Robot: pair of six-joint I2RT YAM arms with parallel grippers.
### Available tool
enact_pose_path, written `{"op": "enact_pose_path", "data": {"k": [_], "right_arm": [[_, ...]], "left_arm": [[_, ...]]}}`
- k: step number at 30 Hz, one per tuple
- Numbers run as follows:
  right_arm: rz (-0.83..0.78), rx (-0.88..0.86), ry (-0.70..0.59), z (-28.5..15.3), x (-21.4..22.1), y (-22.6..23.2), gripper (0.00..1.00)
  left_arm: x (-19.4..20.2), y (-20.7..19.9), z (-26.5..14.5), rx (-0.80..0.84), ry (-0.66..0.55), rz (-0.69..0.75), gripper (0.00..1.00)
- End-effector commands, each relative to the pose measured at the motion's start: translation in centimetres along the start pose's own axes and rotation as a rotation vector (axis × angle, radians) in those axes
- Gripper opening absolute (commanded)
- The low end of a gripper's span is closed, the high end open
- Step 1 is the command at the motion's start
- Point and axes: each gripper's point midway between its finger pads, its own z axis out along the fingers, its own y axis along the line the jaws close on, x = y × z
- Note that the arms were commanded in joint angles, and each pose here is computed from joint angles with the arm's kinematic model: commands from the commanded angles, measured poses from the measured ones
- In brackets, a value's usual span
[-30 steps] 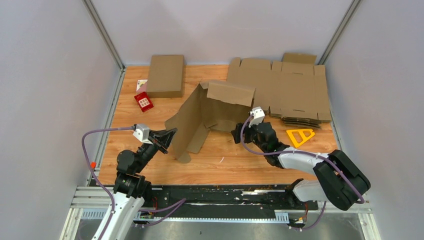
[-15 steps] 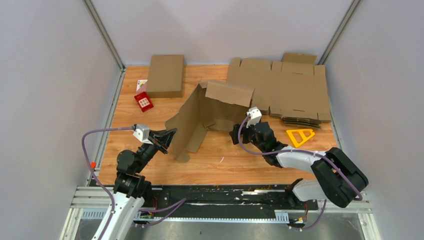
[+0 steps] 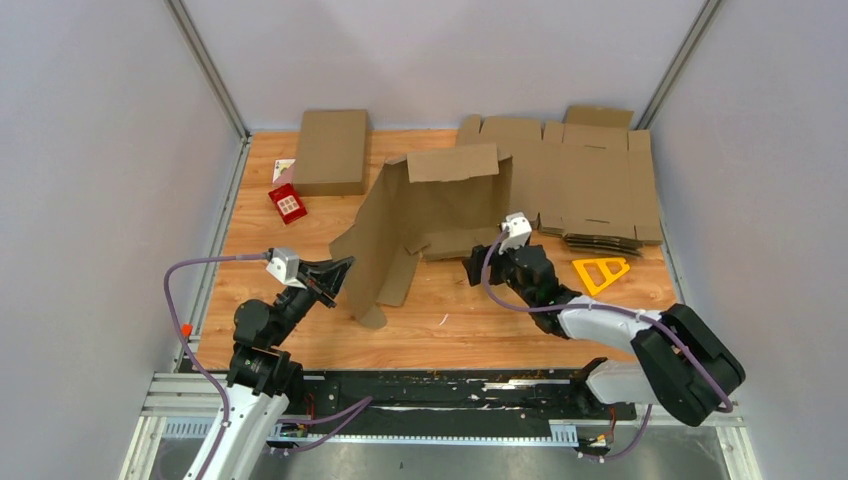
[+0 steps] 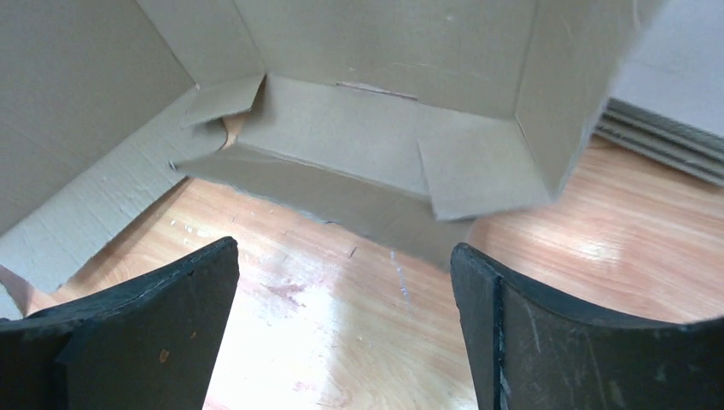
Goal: Fold the paper box
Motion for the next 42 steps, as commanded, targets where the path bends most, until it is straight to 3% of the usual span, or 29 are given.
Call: {"op": "enact_pose_path", "data": {"k": [1, 5, 15, 20, 34, 37, 42], "right_arm": [[0.058, -0.004, -0.133, -0.6, -3.6, -0.9, 0.96], [0.151, -0.042, -0.158, -1.0, -4.3, -2.4, 0.96], [0.133, 0.050, -0.271, -1.8, -8.9, -6.8, 0.96], [0.112, 0.063, -0.263, 0.6, -9.5, -8.6, 0.97], [0.050, -0.167, -0.170, 8.1, -9.2, -8.6, 0.97], [0.033, -0.243, -0.182, 8.0, -9.4, -7.3, 0.94], [0.026, -0.263, -0.185, 7.4, -9.0, -5.6, 0.80]], "left_arm": [[1.5, 0.3, -0.1, -0.013, 0.059, -0.030, 0.00], [1.4, 0.5, -0.4, -0.034, 0.059, -0.021, 0.00], [1.5, 0.3, -0.2, -0.013, 0.062, -0.026, 0.00], [1.5, 0.2, -0.1, -0.006, 0.065, -0.027, 0.00], [1.5, 0.0, -0.1, 0.001, 0.062, -0.029, 0.00], [1.4, 0.0, -0.1, 0.001, 0.058, -0.028, 0.00], [1.2, 0.2, 0.2, -0.003, 0.044, -0.039, 0.00]]}}
